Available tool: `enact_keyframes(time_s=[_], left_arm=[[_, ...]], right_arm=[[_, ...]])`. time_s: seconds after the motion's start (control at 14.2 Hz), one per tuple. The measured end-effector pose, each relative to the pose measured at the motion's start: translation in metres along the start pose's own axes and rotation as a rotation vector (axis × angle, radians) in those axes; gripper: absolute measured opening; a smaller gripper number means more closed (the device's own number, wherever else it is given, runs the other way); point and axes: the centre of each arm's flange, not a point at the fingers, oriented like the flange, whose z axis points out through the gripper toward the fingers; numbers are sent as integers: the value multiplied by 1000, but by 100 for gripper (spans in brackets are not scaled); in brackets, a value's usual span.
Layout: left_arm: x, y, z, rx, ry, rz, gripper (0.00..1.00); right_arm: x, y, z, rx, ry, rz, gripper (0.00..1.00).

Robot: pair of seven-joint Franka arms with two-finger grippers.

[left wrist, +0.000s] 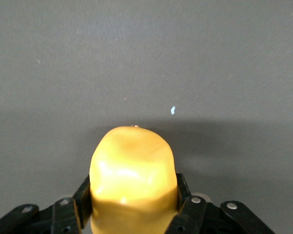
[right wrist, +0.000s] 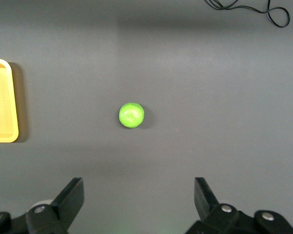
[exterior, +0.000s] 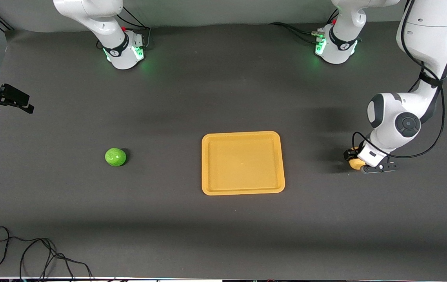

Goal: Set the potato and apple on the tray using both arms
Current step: 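Close the left gripper on the yellow potato, then lift the potato with the left gripper and carry it over the tray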

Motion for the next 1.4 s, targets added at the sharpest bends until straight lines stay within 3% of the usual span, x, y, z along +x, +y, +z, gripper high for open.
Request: enact_keyframes(time_s=[0.21,0.49,0.7,0.91,1.19,1.4], left_arm=[[7,2,-24,-1,8,2,68],[19,21,-99,13,-76,-21,68],[16,59,-175,23,-101,-62,68],[2,125,-219,5,-84,-124,68],[-33,228,-216,-4,-66,-154,68],[-55,298,-178,-17,-50,-151,68]], right_arm=[[0,-1,-2,0,4,-2,100],[3,-1,-4,-1,9,-2,100],[4,0,-4,-1,10,0,100],[5,1,-5,-1,11,3,100],[3,3,-4,0,-4,6,100],[3,3,-2,0,-7,6,100]])
